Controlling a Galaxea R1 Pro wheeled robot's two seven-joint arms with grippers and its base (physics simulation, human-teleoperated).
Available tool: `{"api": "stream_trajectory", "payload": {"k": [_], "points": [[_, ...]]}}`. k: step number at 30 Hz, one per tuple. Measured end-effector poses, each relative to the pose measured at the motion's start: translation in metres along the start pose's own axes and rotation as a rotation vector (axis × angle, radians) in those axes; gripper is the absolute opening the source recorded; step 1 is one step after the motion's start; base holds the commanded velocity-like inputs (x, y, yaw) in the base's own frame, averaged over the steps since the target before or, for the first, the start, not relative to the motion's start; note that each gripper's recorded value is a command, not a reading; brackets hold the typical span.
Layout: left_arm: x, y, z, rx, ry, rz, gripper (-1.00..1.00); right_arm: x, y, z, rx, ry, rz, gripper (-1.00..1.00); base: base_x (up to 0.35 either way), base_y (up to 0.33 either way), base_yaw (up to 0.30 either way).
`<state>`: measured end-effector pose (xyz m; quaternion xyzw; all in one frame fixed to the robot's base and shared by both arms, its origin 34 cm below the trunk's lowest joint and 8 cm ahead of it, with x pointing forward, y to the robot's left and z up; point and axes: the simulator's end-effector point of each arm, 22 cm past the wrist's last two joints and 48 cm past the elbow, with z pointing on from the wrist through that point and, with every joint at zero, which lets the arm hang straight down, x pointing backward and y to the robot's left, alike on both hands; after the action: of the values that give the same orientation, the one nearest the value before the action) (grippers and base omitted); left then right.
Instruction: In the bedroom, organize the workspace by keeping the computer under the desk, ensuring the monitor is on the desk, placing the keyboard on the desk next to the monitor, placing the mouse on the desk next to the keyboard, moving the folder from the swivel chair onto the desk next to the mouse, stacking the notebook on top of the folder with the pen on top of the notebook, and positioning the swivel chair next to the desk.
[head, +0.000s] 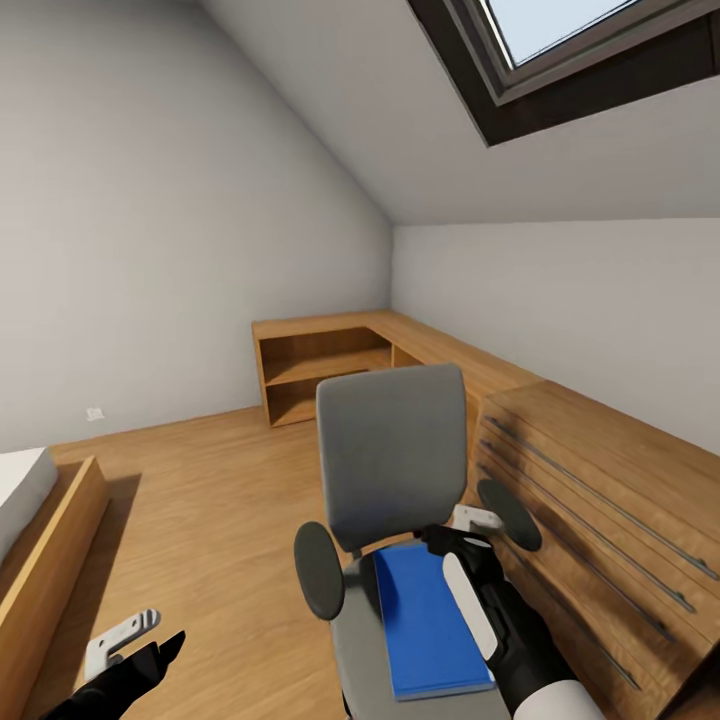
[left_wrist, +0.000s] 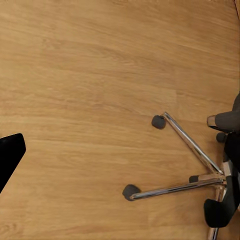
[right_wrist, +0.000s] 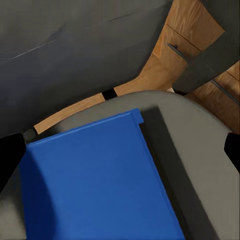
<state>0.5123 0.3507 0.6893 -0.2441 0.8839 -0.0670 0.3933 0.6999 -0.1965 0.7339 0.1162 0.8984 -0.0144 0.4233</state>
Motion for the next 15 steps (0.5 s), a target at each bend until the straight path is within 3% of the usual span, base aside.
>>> {"api": "stream_trajectory", "payload": {"k": [4, 11, 15], "points": [[-0.004, 0.005, -0.001, -0.007, -0.008, -0.012, 1.0, 0.004, 0.001, 0.002, -0.009, 0.009, -0.003, 1.0, 0.03, 0.0, 0.0], [-0.011, 0.028, 0.0, -0.019, -0.039, -0.096, 1.0, 0.014, -0.001, 0.01, -0.009, 0.0, 0.005, 1.0, 0.002, 0.0, 0.0], [-0.007, 0.033, 0.004, -0.022, -0.043, -0.105, 1.0, 0.021, -0.002, 0.015, -0.007, -0.002, 0.006, 1.0, 0.0, 0.0, 0.0]]}}
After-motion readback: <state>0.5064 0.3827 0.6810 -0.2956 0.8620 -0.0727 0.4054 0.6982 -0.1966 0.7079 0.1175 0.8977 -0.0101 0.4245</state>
